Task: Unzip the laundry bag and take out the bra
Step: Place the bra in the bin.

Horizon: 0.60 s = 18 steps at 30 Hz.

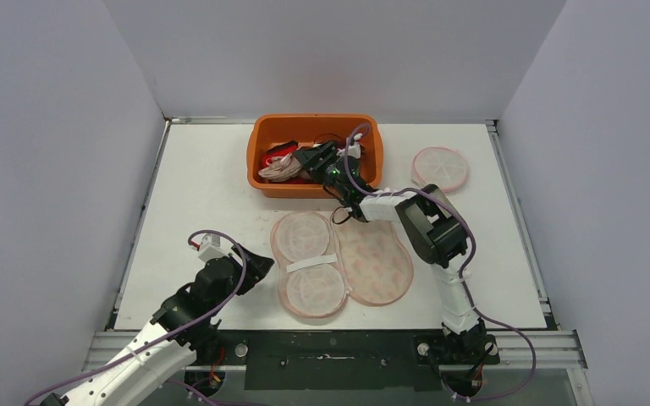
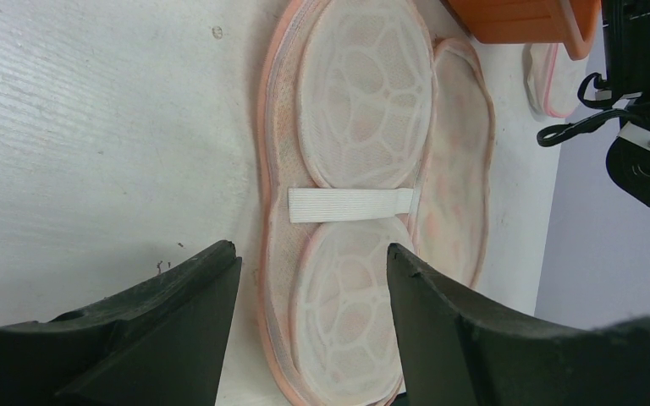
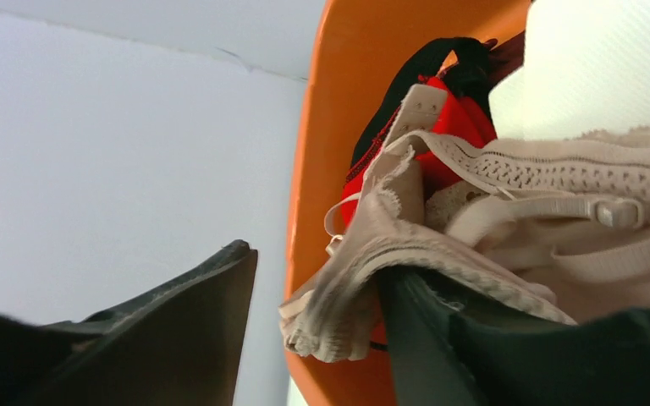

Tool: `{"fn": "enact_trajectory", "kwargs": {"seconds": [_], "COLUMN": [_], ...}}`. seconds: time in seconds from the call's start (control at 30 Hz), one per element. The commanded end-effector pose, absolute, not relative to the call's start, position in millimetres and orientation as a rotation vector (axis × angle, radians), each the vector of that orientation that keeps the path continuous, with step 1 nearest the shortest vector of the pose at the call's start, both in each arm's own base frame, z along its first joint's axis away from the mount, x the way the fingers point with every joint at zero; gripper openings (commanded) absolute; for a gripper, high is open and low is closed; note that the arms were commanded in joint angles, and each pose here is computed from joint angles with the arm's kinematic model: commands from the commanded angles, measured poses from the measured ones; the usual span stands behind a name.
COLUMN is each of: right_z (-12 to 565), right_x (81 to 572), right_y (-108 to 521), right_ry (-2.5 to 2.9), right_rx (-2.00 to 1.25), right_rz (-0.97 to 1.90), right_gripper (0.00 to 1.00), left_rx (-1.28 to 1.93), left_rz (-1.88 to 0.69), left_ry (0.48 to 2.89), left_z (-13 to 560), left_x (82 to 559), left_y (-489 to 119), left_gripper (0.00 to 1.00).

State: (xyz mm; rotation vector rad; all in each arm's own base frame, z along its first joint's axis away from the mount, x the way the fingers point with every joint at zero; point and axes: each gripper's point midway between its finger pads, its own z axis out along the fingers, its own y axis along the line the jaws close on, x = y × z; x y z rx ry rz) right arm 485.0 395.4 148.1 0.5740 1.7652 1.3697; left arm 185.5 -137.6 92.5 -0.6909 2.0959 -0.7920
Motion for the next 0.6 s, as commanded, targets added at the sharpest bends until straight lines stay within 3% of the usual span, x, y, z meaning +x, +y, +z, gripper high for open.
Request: {"fn": "enact_trajectory", "kwargs": {"seconds": [0.0, 0.37, 0.57], "right_z": [190.6, 187.8, 200.3], "right_x": [472.2, 437.7, 427.8], "right_y": [404.4, 363.6, 346.5], "right_ry": [1.751, 2.000, 2.021], "right_rx": [0.459, 0.275, 0.176], "right_rz": [1.379, 0.967, 0.850], "right_gripper": [0.62, 0.90, 0.91], "left_rx": [-0.699, -0.684, -0.667], "left_rz": [-0.800, -0.795, -0.780], "left_ry": [2.052, 2.030, 2.021], "left_z": [100.3, 108.9, 117.0], "left_x": [191.4, 199.4, 204.4], "left_y": [-136.4, -139.4, -140.4], "left_gripper": [0.62, 0.62, 0.62]}}
